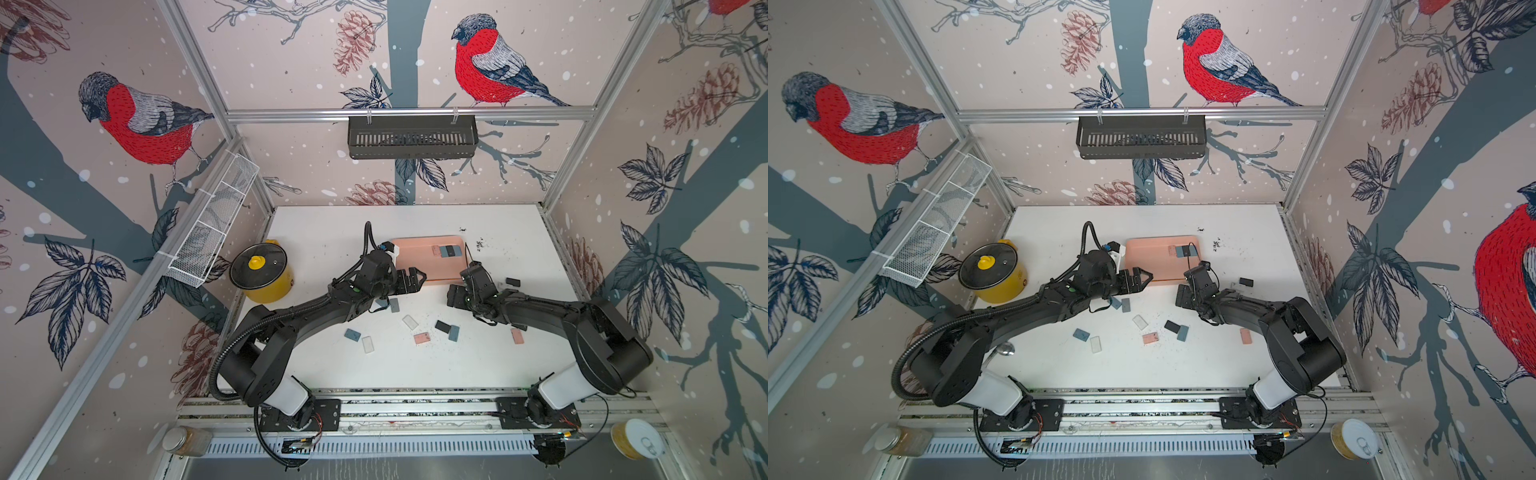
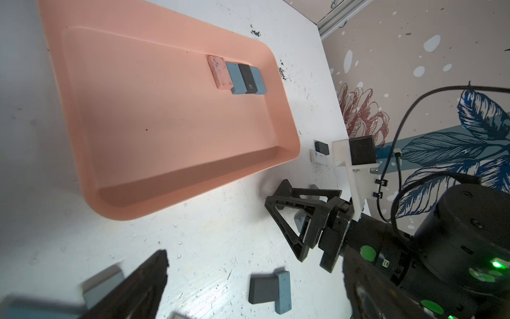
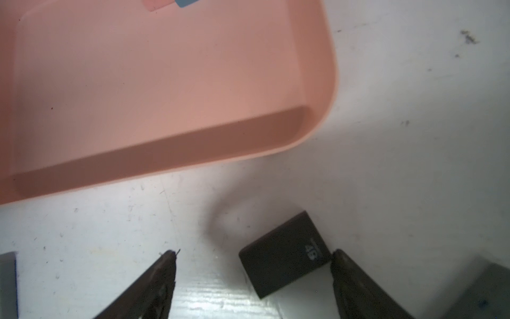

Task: Put the eraser in the storage box
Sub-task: Pick up the eraser from the center of the board.

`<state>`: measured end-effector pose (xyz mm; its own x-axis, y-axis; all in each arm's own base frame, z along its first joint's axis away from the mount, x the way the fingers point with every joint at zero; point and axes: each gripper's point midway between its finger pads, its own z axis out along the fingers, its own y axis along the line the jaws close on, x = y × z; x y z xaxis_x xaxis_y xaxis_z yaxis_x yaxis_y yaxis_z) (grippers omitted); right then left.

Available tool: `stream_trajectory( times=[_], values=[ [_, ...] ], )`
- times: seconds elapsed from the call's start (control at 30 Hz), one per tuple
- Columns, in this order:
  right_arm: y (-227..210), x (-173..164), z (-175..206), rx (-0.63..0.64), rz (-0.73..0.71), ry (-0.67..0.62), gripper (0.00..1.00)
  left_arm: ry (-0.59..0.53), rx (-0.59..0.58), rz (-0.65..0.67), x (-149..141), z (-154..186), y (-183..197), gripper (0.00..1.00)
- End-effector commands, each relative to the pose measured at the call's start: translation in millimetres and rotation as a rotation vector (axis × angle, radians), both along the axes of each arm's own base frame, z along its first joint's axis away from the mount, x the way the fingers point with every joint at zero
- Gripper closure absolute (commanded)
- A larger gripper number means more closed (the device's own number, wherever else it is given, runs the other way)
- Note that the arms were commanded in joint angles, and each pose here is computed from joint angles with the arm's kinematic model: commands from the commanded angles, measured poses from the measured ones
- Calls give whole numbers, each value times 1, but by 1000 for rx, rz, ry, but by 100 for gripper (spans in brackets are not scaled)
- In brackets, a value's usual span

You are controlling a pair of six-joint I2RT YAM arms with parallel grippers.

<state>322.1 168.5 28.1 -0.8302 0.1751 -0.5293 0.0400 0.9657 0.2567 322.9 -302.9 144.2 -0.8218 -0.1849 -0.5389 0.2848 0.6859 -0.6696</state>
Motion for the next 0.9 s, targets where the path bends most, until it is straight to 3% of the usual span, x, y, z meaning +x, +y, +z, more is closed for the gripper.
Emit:
stream_trajectory(
  times=[0.0,0.17,0.43,0.63,0.87],
  values=[
    [0,2,-3,-13,-3,6,14,-38,-57,-11,3,13,-6,2],
    [1,3,-11,-50,5,18,22,-19,-63,-11,3,7,-8,2],
    [8,2,-16,-119,25,22,43,-11,-76,-10,6,8,-12,2],
    [5,-1,-17,-142,23,26,47,4,-80,-13,4,4,-13,2],
    [-2,-10,-24,-173,16,37,63,7,-82,-14,2,2,-13,2]
  ],
)
